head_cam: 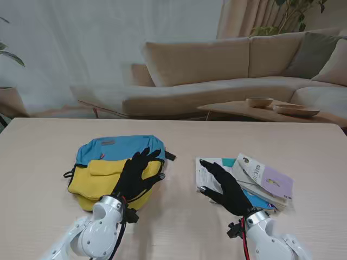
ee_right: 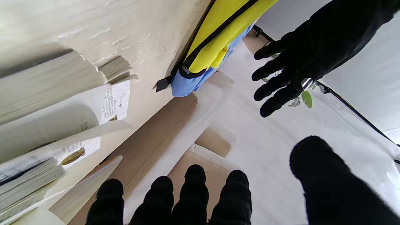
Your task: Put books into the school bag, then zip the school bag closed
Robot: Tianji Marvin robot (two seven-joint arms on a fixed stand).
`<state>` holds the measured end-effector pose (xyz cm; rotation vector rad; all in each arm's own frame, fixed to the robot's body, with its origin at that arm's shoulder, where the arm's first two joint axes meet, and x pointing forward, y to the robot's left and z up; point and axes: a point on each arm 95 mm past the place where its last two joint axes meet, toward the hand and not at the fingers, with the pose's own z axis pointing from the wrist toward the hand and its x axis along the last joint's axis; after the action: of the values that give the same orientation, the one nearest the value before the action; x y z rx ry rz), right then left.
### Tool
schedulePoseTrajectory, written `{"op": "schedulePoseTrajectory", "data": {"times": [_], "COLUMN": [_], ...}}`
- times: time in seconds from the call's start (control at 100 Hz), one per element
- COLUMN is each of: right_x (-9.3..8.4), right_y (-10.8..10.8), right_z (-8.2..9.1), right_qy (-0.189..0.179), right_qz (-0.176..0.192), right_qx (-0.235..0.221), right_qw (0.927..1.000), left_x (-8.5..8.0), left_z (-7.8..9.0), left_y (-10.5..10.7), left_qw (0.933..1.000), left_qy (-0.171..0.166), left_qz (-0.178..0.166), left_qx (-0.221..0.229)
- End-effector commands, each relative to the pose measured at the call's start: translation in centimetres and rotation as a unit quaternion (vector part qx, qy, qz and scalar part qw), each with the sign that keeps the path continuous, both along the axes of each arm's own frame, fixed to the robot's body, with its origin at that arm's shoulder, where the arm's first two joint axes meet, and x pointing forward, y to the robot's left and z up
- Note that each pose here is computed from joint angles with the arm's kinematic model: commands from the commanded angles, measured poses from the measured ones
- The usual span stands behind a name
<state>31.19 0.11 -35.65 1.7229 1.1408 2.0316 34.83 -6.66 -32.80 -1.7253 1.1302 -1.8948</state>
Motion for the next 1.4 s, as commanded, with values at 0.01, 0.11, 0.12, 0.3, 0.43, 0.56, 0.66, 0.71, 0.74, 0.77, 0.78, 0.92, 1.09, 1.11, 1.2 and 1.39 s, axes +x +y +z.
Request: {"op": "schedulePoseTrajectory", "data": {"times": [0.01, 0.11, 0.12, 0.3, 0.43, 0.56, 0.66, 0.71, 0.74, 0.77, 0.78, 0.92, 1.09, 1.11, 1.2, 1.39], "right_x": [-0.2, -0.1, -0.1, -0.2, -0.3, -0.3, -0.2, -0.2, -0.1, -0.1, 0.0, 0.6, 1.4, 1.5, 1.5, 2.1], "right_y": [0.6, 0.5, 0.5, 0.2, 0.1, -0.1, -0.3, -0.4, -0.6, -0.8, -0.9, -2.3, -4.6, -5.0, -6.5, -9.8], "right_z": [0.0, 0.0, 0.0, 0.0, 0.0, 0.3, 0.8, 1.2, 1.4, 1.7, 1.8, 3.7, 5.7, 5.9, 6.9, 7.2], "right_qy": [0.003, 0.0, 0.0, 0.0, 0.0, -0.006, -0.009, -0.013, -0.015, -0.018, -0.019, -0.031, -0.045, -0.045, -0.043, -0.019], "right_qz": [0.006, 0.004, 0.004, 0.002, 0.002, 0.002, -0.001, -0.005, -0.007, -0.01, -0.011, -0.029, -0.052, -0.054, -0.066, -0.095], "right_qx": [0.002, 0.0, 0.001, 0.001, -0.001, -0.006, -0.012, -0.017, -0.021, -0.027, -0.029, -0.068, -0.107, -0.112, -0.134, -0.174], "right_qw": [1.0, 1.0, 1.0, 1.0, 1.0, 1.0, 0.9999, 0.9998, 0.9996, 0.9994, 0.9993, 0.9968, 0.9918, 0.9912, 0.9878, 0.9801], "left_x": [-0.3, -0.2, -0.2, -0.2, -0.3, -0.4, -0.4, -0.5, -0.5, -0.5, -0.5, -0.6, -0.7, -0.7, -0.7, -0.7], "left_z": [0.1, 0.2, 0.2, 0.1, 0.2, 0.3, 0.4, 0.4, 0.5, 0.5, 0.5, 0.6, 0.7, 0.7, 0.7, 0.8], "left_y": [-0.3, -0.4, -0.4, -0.5, -0.6, -0.7, -0.6, -0.5, -0.4, -0.4, -0.4, -0.3, -0.3, -0.3, -0.3, -0.3], "left_qw": [0.9999, 0.9998, 0.9998, 0.9998, 0.9999, 0.9999, 0.9999, 0.9999, 0.9999, 0.9999, 0.9999, 0.9999, 0.9999, 0.9999, 0.9999, 0.9999], "left_qy": [0.008, 0.011, 0.012, 0.013, 0.01, 0.007, 0.006, 0.005, 0.005, 0.004, 0.004, 0.001, 0.004, 0.005, 0.005, 0.007], "left_qz": [-0.009, -0.012, -0.012, -0.012, -0.012, -0.015, -0.014, -0.013, -0.012, -0.012, -0.011, -0.009, -0.008, -0.008, -0.009, -0.009], "left_qx": [-0.005, -0.005, -0.005, -0.003, -0.003, -0.002, -0.005, -0.006, -0.006, -0.007, -0.007, -0.007, -0.006, -0.006, -0.004, -0.003]}}
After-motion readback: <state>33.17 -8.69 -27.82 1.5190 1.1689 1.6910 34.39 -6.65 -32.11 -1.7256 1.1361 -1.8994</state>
